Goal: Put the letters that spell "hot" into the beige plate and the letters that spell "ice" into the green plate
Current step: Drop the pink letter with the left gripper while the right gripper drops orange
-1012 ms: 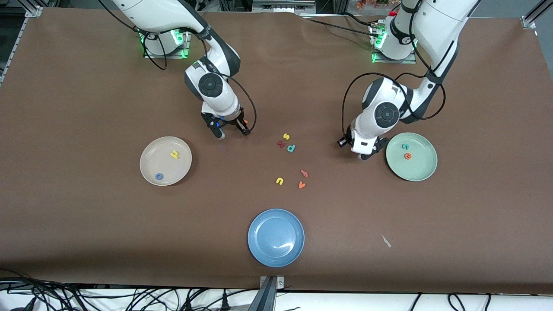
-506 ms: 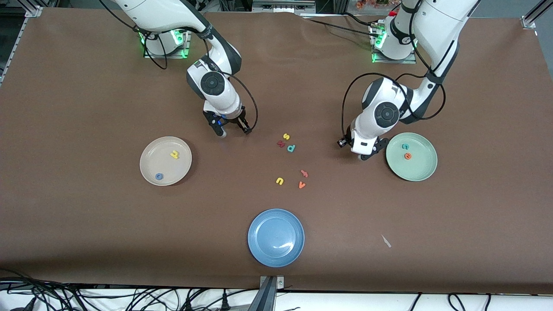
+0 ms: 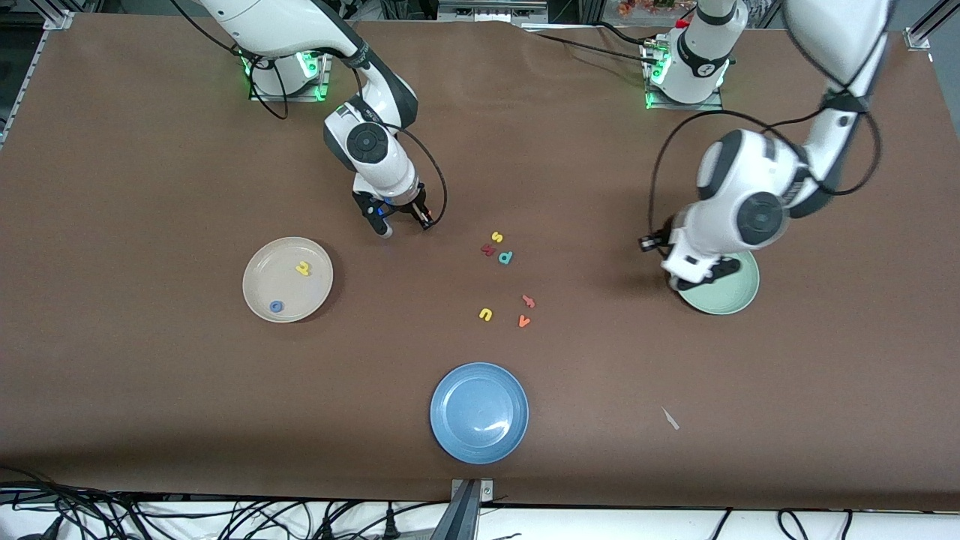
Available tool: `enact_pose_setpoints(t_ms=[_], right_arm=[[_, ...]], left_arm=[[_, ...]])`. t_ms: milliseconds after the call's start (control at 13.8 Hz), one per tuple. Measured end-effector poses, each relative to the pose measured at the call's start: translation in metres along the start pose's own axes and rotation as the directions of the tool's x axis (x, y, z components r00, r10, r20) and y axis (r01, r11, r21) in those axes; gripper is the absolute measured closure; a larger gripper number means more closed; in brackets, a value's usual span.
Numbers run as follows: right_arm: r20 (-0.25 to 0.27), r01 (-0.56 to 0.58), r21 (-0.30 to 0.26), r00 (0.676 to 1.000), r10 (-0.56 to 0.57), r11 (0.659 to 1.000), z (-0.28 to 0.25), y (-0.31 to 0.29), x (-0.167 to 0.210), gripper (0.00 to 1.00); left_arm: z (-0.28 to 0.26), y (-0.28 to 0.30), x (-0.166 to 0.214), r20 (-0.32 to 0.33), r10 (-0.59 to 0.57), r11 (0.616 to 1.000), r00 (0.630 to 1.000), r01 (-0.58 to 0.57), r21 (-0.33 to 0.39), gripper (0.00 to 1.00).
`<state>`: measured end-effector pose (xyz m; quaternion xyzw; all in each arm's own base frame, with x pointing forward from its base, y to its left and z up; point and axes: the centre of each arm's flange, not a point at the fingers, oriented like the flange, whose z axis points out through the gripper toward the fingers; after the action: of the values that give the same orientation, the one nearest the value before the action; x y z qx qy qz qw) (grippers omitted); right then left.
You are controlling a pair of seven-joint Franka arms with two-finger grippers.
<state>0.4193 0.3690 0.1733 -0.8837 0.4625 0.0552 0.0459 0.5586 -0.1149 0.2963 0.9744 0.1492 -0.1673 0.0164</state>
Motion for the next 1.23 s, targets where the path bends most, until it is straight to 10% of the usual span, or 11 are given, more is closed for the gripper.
enact_pose_setpoints(t_ms=[145, 651, 1229], right_arm=[[0.0, 0.0, 0.002, 1.0, 0.0, 1.0, -0.001, 0.0, 0.0, 0.82], [-0.016, 0.05, 0.001, 0.999, -0.05, 0.999, -0.055, -0.009, 0.044, 0.82], [-0.006, 0.304, -0.108, 0.952, -0.306, 0.947, -0.128, 0.026, 0.196, 0.82]], left_arm=[[-0.004, -0.052, 0.025, 0.011, 0.078, 0.997, 0.997, -0.078, -0.022, 0.93], [0.058, -0.121, 0.074, 0.025, 0.199, 0.976, 0.98, -0.201, 0.084, 0.93], [-0.121, -0.087, 0.074, 0.003, 0.216, 0.971, 0.976, -0.215, 0.105, 0.17]])
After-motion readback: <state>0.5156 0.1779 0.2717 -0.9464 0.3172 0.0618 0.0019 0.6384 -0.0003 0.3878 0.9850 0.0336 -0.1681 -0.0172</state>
